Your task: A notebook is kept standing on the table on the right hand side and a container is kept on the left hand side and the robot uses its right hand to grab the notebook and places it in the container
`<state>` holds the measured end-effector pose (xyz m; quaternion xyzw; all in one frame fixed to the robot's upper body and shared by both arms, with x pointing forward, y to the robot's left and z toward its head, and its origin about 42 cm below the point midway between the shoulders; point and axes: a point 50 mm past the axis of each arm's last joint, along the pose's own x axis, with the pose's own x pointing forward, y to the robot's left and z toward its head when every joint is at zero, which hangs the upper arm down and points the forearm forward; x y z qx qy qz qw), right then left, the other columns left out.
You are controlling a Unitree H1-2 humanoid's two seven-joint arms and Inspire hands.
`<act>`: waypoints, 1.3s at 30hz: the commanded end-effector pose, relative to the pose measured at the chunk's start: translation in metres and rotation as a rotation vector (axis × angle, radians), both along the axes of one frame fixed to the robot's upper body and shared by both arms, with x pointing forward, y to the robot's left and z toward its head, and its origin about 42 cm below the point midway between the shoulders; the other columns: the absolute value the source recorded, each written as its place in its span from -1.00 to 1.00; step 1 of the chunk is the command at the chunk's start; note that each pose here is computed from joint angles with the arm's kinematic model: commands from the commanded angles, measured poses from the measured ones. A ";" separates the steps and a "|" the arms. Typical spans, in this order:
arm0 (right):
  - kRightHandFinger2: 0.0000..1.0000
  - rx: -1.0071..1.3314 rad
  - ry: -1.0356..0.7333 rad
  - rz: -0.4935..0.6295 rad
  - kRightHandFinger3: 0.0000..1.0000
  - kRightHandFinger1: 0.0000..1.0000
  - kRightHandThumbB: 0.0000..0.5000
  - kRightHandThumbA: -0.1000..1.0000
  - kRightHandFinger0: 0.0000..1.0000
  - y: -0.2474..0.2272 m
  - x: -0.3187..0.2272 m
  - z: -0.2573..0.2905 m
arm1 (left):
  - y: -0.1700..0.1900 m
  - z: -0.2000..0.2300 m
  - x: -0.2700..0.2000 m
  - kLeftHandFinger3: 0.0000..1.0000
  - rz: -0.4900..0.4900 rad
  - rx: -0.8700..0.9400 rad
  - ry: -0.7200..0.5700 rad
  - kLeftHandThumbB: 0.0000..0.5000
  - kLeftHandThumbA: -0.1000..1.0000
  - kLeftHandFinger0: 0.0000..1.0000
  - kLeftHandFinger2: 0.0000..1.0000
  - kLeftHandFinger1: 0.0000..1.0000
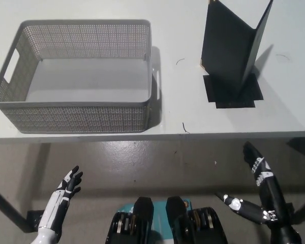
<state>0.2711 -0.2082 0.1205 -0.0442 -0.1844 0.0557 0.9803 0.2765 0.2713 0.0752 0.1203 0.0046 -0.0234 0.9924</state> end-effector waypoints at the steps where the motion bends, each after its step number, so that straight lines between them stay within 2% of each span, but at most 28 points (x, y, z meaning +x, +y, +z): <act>1: 1.00 0.049 -0.206 -0.034 1.00 1.00 0.28 1.00 1.00 -0.001 -0.012 0.055 | -0.003 0.016 0.006 1.00 -0.032 0.003 -0.070 -0.19 1.00 1.00 1.00 1.00; 3: 1.00 0.058 -0.253 -0.053 1.00 1.00 0.45 1.00 1.00 -0.002 -0.008 0.077 | -0.003 0.015 0.006 1.00 -0.032 0.005 -0.060 -0.11 1.00 1.00 1.00 1.00; 4: 1.00 0.051 -0.276 -0.069 1.00 1.00 0.46 1.00 1.00 -0.004 -0.002 0.085 | -0.003 0.013 0.005 1.00 -0.032 -0.003 -0.059 -0.14 1.00 1.00 1.00 1.00; 6: 1.00 0.047 -0.294 -0.099 1.00 1.00 0.63 1.00 1.00 -0.006 0.012 0.098 | -0.003 0.012 0.005 1.00 -0.032 -0.002 -0.058 -0.18 1.00 1.00 1.00 1.00; 10: 1.00 0.072 -0.321 -0.118 1.00 1.00 0.61 1.00 1.00 -0.014 0.052 0.118 | -0.005 0.010 0.003 1.00 -0.030 -0.018 -0.057 -0.30 1.00 1.00 1.00 1.00; 14: 1.00 0.056 -0.299 -0.155 1.00 1.00 0.70 1.00 1.00 -0.019 0.093 0.132 | -0.006 0.007 -0.001 1.00 -0.038 -0.022 -0.048 -0.22 1.00 1.00 1.00 1.00; 16: 1.00 0.048 -0.290 -0.175 1.00 1.00 0.66 1.00 1.00 -0.022 0.116 0.139 | -0.005 0.007 -0.001 1.00 -0.043 -0.006 -0.043 -0.23 1.00 1.00 1.00 1.00; 18: 1.00 0.062 -0.272 -0.185 1.00 1.00 0.70 1.00 1.00 -0.023 0.141 0.145 | -0.005 0.007 -0.001 1.00 -0.042 -0.002 -0.042 -0.26 1.00 1.00 1.00 1.00; 22: 1.00 0.104 -0.224 -0.167 1.00 1.00 0.58 1.00 1.00 -0.023 0.173 0.149 | -0.005 0.004 -0.007 1.00 -0.044 0.000 -0.035 -0.32 1.00 1.00 1.00 1.00; 28: 1.00 0.063 -0.121 -0.204 1.00 1.00 0.82 1.00 1.00 -0.015 0.220 0.153 | -0.004 0.002 -0.008 1.00 -0.045 -0.010 -0.028 -0.38 1.00 1.00 1.00 1.00; 29: 1.00 0.051 -0.106 -0.205 1.00 1.00 0.83 1.00 1.00 -0.012 0.229 0.152 | -0.004 0.002 -0.009 1.00 -0.042 -0.012 -0.025 -0.29 1.00 1.00 1.00 1.00; 31: 1.00 0.054 -0.074 -0.201 1.00 1.00 0.79 1.00 1.00 -0.010 0.241 0.150 | -0.004 0.002 -0.009 1.00 -0.039 -0.012 -0.021 -0.26 1.00 1.00 1.00 1.00; 32: 1.00 0.075 -0.027 -0.198 1.00 1.00 0.89 1.00 1.00 -0.008 0.251 0.149 | -0.004 0.001 -0.009 1.00 -0.037 -0.014 -0.023 -0.25 1.00 1.00 1.00 1.00; 34: 1.00 0.108 0.000 -0.194 1.00 1.00 0.84 1.00 1.00 -0.004 0.259 0.148 | -0.004 0.001 -0.009 1.00 -0.033 -0.019 -0.025 -0.28 1.00 1.00 1.00 1.00; 37: 1.00 0.120 0.052 -0.176 1.00 1.00 0.92 1.00 1.00 0.005 0.276 0.147 | -0.005 0.000 -0.012 1.00 -0.039 -0.015 -0.014 -0.28 1.00 1.00 1.00 1.00; 39: 1.00 0.121 0.084 -0.159 1.00 1.00 0.92 1.00 1.00 0.012 0.286 0.146 | -0.004 0.001 -0.013 1.00 -0.042 -0.011 -0.010 -0.35 1.00 1.00 1.00 1.00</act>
